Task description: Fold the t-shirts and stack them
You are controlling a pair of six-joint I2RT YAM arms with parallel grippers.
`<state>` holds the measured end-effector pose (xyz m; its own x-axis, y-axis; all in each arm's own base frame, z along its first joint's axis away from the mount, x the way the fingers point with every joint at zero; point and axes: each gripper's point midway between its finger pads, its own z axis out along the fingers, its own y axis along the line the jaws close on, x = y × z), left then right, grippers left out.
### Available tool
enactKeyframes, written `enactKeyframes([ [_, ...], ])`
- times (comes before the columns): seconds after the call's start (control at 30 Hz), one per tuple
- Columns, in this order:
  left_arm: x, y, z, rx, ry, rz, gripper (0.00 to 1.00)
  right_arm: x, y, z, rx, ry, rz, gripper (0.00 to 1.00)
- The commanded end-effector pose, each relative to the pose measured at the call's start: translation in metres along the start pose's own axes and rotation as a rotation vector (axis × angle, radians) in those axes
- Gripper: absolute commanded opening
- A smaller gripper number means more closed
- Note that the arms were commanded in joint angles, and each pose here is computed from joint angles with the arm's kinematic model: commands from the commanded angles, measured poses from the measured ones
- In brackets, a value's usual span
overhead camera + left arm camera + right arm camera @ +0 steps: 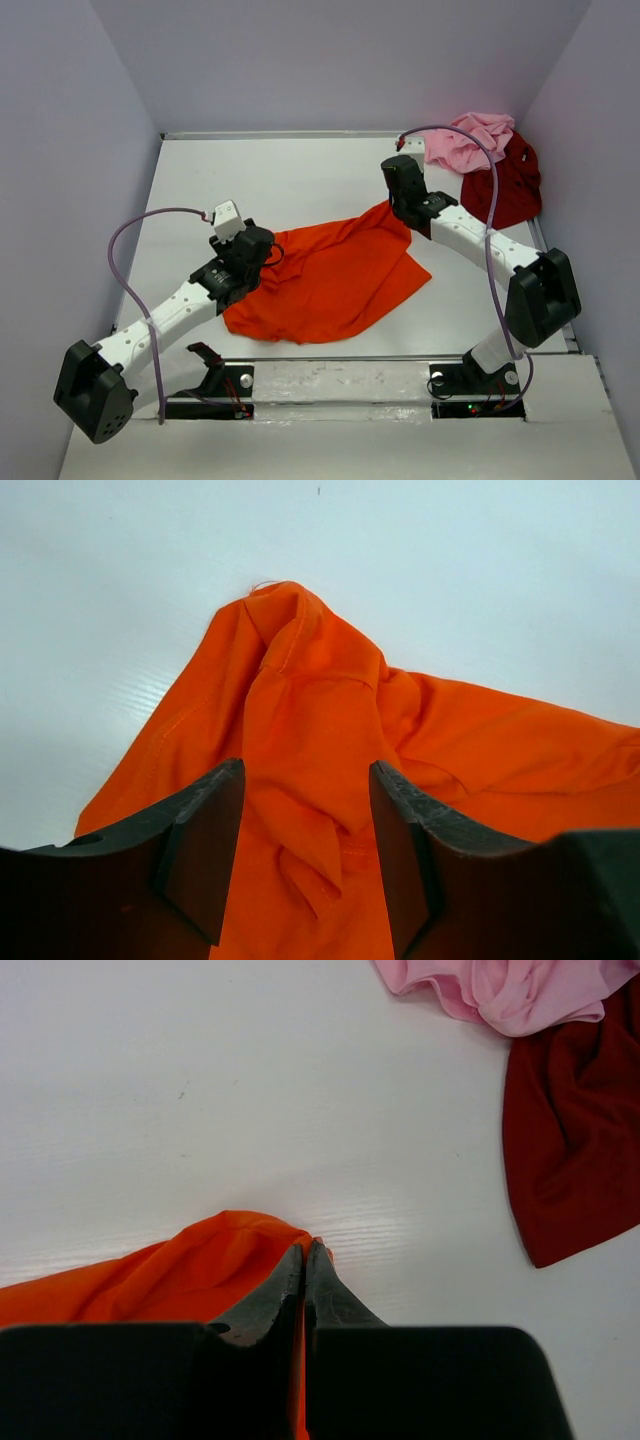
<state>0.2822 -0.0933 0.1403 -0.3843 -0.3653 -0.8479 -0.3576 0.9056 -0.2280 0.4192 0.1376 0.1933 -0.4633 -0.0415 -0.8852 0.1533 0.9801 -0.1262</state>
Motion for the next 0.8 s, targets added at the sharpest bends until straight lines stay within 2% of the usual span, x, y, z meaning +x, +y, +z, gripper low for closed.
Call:
enactKeyframes([
  [0.0, -0.021, -0.001, -0.008, 0.007, -0.066, -0.049, 0.63, -0.015, 0.002, 0.0, -0.005, -0.033, 0.038, 0.0],
  [0.17, -0.012, -0.025, -0.005, 0.096, -0.013, -0.035, 0.61, -0.013, 0.002, 0.0, -0.003, -0.03, 0.036, 0.0],
  [0.37, 0.028, -0.062, -0.019, 0.259, 0.156, -0.047, 0.55, -0.015, 0.003, 0.001, -0.001, -0.03, 0.036, 0.0],
  [0.6, 0.065, -0.051, -0.041, 0.285, 0.243, -0.045, 0.54, -0.013, 0.005, 0.004, -0.001, -0.024, 0.028, 0.0],
  [0.77, 0.087, -0.031, -0.053, 0.235, 0.289, 0.03, 0.53, -0.013, 0.007, 0.006, -0.004, -0.021, 0.028, 0.0],
])
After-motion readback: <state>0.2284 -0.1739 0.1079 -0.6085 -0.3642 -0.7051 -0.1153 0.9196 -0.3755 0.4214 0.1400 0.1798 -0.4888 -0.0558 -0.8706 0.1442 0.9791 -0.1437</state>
